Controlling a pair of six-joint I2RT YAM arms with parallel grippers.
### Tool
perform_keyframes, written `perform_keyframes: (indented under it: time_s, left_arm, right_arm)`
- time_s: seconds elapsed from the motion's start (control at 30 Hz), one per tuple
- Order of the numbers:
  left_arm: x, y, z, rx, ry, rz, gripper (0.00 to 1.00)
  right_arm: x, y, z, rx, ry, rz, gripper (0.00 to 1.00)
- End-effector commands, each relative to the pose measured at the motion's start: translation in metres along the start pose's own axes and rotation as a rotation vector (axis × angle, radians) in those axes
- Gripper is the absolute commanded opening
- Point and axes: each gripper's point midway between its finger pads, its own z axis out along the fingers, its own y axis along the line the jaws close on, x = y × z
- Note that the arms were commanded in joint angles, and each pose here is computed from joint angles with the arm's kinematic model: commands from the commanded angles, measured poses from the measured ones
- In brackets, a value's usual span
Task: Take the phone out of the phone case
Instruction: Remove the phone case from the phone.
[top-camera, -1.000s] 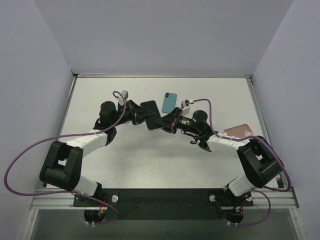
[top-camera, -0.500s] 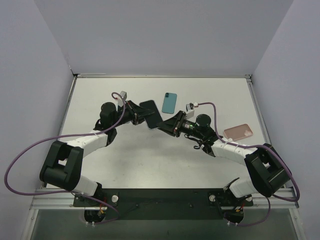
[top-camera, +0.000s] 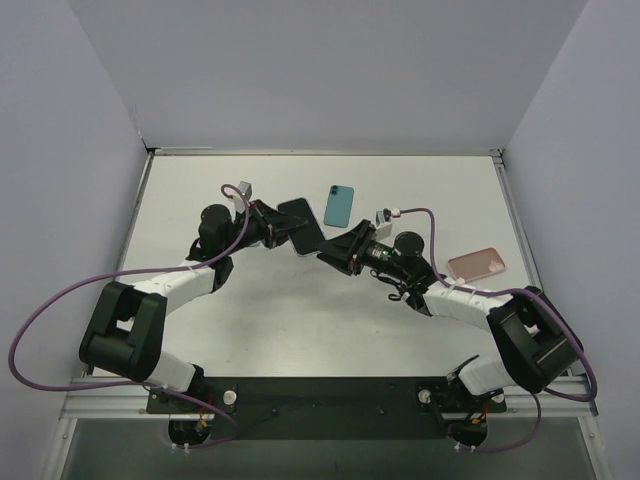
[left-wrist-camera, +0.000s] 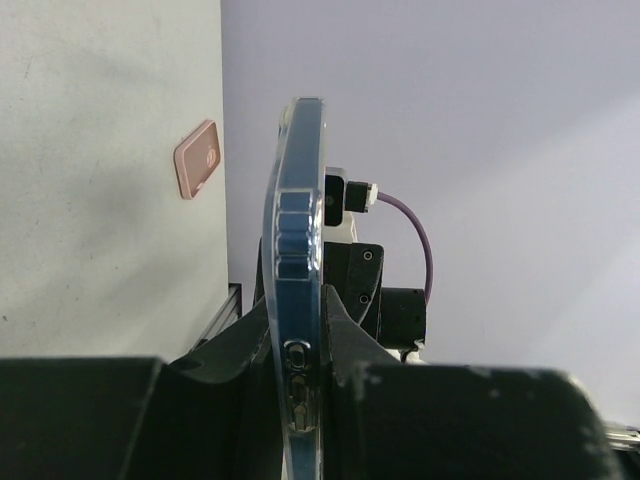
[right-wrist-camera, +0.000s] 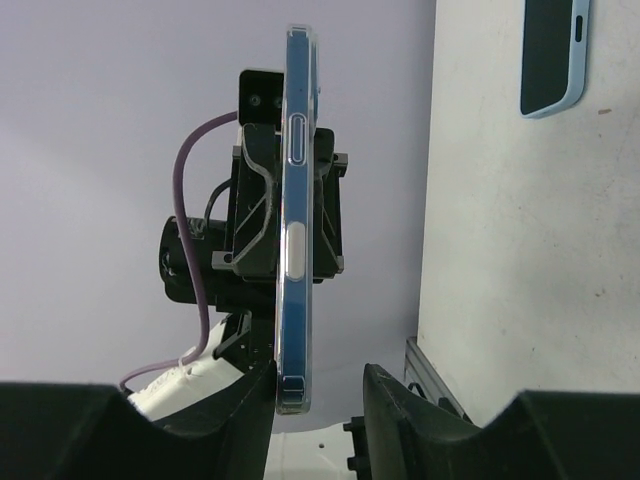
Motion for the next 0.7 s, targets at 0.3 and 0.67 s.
perform_keyframes:
  time_s: [0.3,0.67]
  left_arm:
    - [0.003,-0.039,-0.005,0.136,0.007,0.071,0.00]
    - [0.000,-0.047,-0.003,0.172,0.004,0.071,0.00]
  right_arm:
    - [-0.022,0.037,0.007,-0.148,-0.065,-0.013,0.37]
    - [-0.024,0.053,-0.002,-0.206,-0.086,0.072,0.00]
